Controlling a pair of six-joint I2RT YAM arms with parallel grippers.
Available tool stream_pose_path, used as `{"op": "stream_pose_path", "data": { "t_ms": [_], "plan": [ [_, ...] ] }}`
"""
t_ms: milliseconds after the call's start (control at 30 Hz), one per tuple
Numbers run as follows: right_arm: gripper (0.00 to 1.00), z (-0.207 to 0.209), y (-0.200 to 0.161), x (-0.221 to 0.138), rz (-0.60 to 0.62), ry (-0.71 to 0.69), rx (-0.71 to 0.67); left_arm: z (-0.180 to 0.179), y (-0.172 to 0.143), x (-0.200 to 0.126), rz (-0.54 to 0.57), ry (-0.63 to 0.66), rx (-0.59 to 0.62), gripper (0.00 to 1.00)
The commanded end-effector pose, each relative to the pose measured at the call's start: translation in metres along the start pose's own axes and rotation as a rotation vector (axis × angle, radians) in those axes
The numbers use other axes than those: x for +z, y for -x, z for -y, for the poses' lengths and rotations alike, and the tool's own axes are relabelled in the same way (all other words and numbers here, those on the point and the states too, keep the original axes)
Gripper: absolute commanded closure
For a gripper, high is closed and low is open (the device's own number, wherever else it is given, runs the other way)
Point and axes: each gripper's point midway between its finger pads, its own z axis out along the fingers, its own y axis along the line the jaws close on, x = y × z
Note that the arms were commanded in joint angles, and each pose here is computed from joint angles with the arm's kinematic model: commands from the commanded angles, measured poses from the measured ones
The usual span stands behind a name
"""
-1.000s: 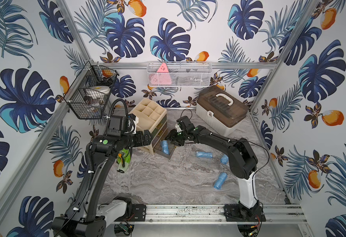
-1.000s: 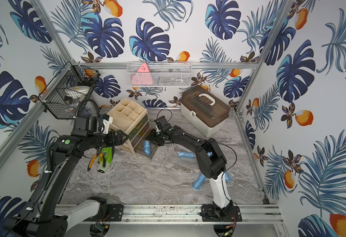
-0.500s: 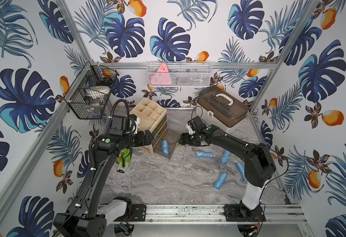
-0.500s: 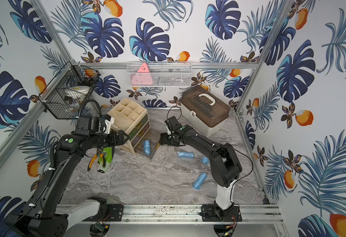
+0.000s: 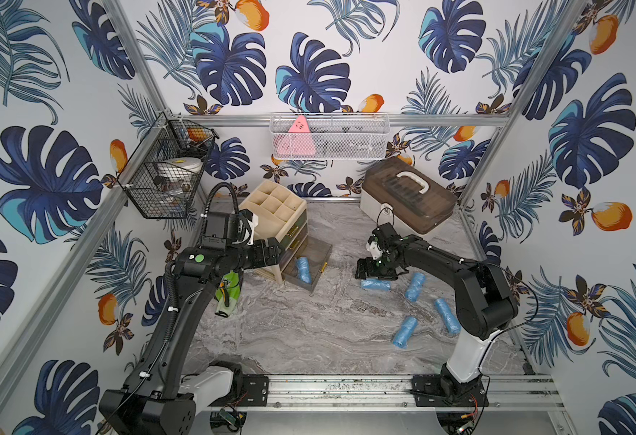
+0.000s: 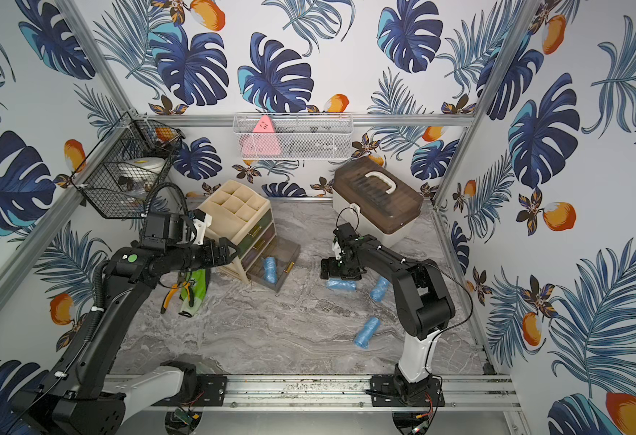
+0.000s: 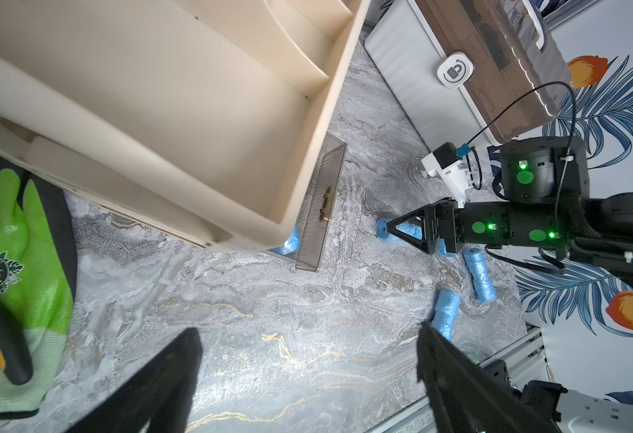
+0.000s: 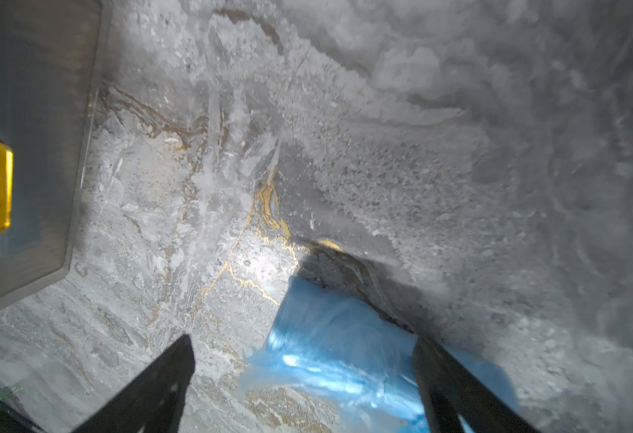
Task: Sort the rolls of trash bags by color and place them into the drawer
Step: Pick up the roll of trash bags from the center of the board.
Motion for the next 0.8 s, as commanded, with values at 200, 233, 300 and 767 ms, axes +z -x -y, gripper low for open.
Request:
{"op": "stream_pose_path", "data": {
  "t_ms": [200, 233, 300, 767],
  "plan": [
    [0.05, -0.003, -0.028, -0.018, -0.051, 0.023, 0.014, 0.006, 0.004, -0.001, 0.02, -0.032, 0.003, 0.07],
    [0.05, -0.002, -0.031, -0.018, -0.061, 0.014, 0.015, 0.007, 0.004, -0.001, 0.021, -0.036, 0.002, 0.07],
    [0.05, 0.002, -0.039, -0.016, -0.082, -0.026, 0.01, 0.007, 0.004, 0.0, 0.021, -0.042, -0.001, 0.07],
    [0.13, 0.038, -0.026, -0.003, -0.076, -0.283, -0.048, 0.007, 0.0, 0.002, 0.013, -0.048, 0.001, 0.07]
  ]
}}
